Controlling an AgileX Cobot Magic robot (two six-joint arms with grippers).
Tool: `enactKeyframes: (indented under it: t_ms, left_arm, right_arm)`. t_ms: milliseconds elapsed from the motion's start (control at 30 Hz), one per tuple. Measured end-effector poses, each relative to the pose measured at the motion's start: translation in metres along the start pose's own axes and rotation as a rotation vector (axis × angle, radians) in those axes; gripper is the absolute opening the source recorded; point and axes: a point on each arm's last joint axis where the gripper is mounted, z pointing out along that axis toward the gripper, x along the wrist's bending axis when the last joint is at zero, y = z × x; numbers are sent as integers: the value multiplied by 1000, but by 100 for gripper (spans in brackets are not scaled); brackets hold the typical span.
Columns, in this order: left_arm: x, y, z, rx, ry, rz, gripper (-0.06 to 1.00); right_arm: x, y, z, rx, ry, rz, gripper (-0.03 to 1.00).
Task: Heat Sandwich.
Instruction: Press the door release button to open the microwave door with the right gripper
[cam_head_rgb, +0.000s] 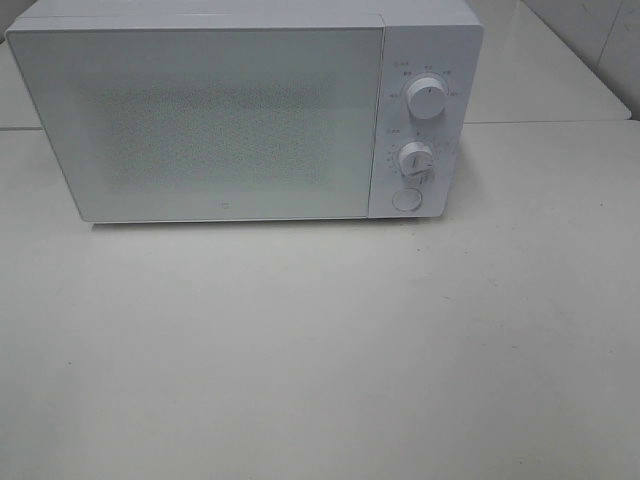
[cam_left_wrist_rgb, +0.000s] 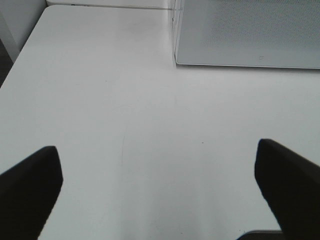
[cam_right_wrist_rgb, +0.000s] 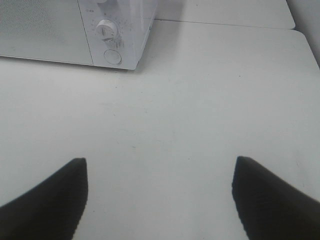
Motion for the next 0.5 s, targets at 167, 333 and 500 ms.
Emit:
enactKeyframes:
  t_ms: [167, 333, 500]
  left_arm:
    - [0, 0, 0, 0, 0, 0, 99]
    - [0, 0, 0, 0, 0, 0, 99]
    - [0, 0, 0, 0, 0, 0, 99]
  right_arm:
    - [0, 1, -1, -10, 0, 1, 77]
    - [1, 17, -3, -126, 9, 6, 77]
    - [1, 34, 7, -180, 15, 9, 77]
